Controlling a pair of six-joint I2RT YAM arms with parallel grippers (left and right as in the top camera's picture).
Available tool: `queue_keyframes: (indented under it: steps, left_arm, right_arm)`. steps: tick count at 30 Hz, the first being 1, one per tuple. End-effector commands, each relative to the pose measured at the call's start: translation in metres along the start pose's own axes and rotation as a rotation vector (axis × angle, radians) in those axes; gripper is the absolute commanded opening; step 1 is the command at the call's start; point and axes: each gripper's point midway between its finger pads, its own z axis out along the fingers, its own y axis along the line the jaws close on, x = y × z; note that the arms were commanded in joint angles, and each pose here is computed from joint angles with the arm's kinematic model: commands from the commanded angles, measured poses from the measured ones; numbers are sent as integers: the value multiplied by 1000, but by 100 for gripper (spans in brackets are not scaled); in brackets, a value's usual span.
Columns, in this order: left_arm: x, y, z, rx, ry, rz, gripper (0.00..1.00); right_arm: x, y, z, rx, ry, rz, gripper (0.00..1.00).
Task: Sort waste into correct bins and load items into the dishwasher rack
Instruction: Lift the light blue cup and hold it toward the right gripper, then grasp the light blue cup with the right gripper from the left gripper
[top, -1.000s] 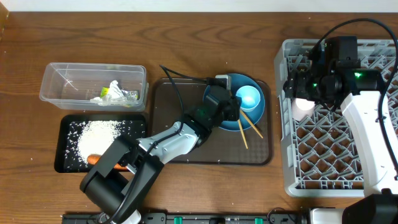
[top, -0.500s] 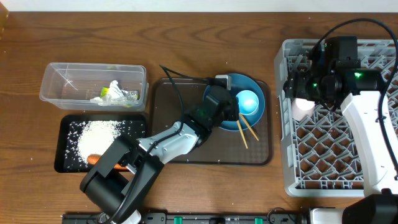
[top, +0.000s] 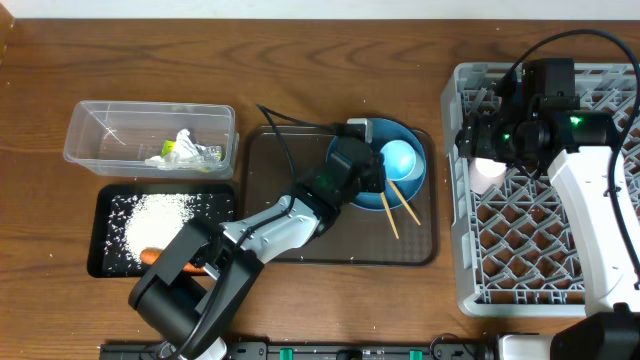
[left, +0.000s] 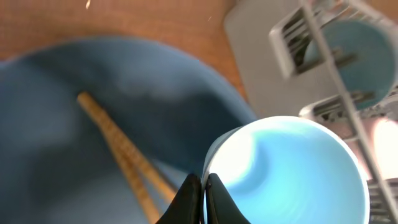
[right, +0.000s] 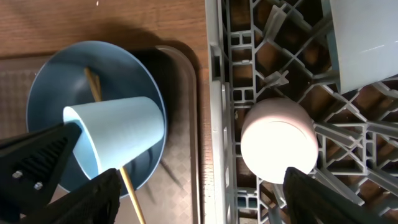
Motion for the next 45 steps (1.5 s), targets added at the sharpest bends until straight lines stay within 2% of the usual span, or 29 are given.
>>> queue_keyframes:
  steps: [1, 5, 9, 15, 18, 22, 26, 30, 36, 45]
  left_arm:
    - [-36, -17, -16, 43, -91, 4, 6]
    - [-82, -36, -58, 137, -169, -20, 6]
    - [-116, -37, -105, 215, -188, -132, 6]
    - [-136, -16, -172, 354, -71, -334, 7]
    - [-134, -17, -199, 502, 46, -373, 6]
    - [-123, -18, -223, 651, 192, -377, 6]
    - [-112, -27, -232, 726, 275, -362, 7]
    - [-107, -39, -230, 747, 290, -325, 6]
    - [-107, -49, -215, 706, 249, -308, 7]
    - [-114, -45, -210, 674, 200, -309, 6]
  right_arm:
    - [-5, -2, -7, 20, -23, -15, 85]
    - [-4, -8, -8, 35, -19, -2, 87]
    - [-2, -12, -9, 41, -10, 9, 87]
    - [0, -8, -9, 14, 1, 11, 88]
    - [2, 30, -13, -214, 9, -114, 91]
    - [14, 108, -54, -745, -61, -412, 90]
    - [23, 136, -89, -1013, -153, -555, 94]
    - [25, 145, -100, -1088, -179, -583, 99]
    - [32, 161, -114, -1192, -193, -617, 99]
    - [58, 189, -118, -1257, -146, -714, 99]
